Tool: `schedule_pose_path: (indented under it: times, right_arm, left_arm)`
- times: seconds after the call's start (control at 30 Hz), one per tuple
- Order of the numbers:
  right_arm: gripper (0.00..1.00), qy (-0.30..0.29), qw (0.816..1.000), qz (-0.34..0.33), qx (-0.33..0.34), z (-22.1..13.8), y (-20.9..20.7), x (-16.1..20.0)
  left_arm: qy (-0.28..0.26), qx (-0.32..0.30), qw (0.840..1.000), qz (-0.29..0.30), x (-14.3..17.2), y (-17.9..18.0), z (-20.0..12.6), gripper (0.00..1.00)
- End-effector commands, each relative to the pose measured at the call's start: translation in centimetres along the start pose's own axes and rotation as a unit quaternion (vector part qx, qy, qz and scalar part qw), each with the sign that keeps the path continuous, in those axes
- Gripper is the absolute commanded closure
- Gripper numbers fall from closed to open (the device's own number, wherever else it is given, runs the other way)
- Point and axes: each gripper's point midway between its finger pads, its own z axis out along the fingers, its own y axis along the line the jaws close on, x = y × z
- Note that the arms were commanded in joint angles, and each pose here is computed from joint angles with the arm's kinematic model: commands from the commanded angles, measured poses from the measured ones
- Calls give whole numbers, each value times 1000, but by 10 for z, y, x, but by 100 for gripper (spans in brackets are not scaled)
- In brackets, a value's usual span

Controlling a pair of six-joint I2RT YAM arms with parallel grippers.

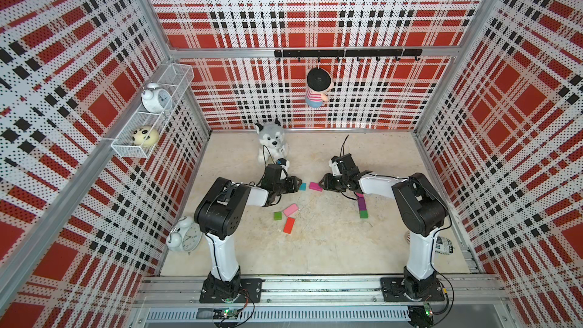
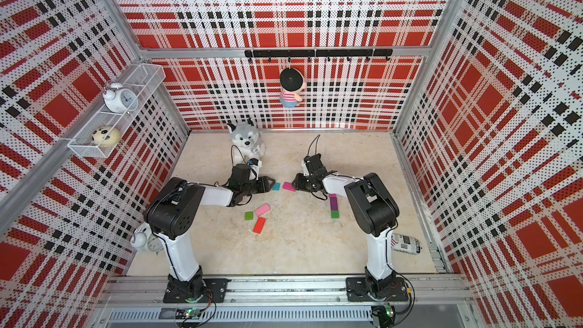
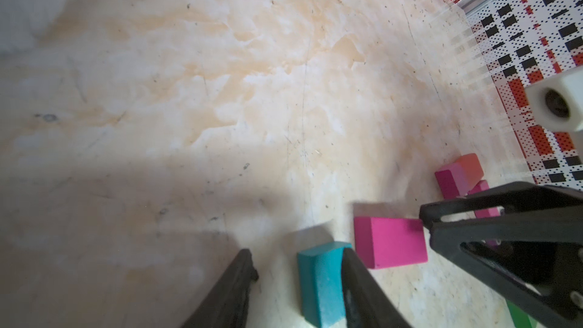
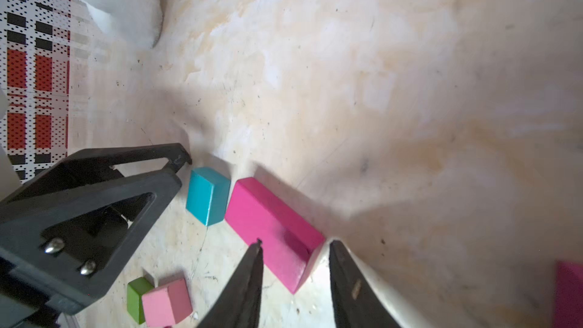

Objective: Assemble the number 7 with building blocks
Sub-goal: Assemble the building block at the center of the board.

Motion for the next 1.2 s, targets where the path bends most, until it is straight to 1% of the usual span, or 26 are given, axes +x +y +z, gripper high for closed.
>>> schedule_pose_path:
  times: [0.0, 0.17, 0.6, 0.9, 1.17]
  right_arm:
    - [61, 15, 1000, -5, 7, 6, 0, 7]
    - [62, 23, 1000, -5, 5, 10, 1, 8]
    - [62, 25, 1000, -9, 2, 17, 5, 6]
    - [62, 29, 999, -13, -1, 22, 7, 6]
    - [62, 27, 1000, -14, -1, 24, 8, 5]
  left_arm:
    - [56, -25, 998, -23, 39, 14, -1, 52]
    - [58, -20, 998, -26, 42, 12, -2, 54]
    - [65, -7, 997, -28, 52, 4, -1, 57]
    - [60, 0, 998, -28, 49, -2, 0, 57]
    - [63, 9, 998, -27, 52, -9, 3, 57]
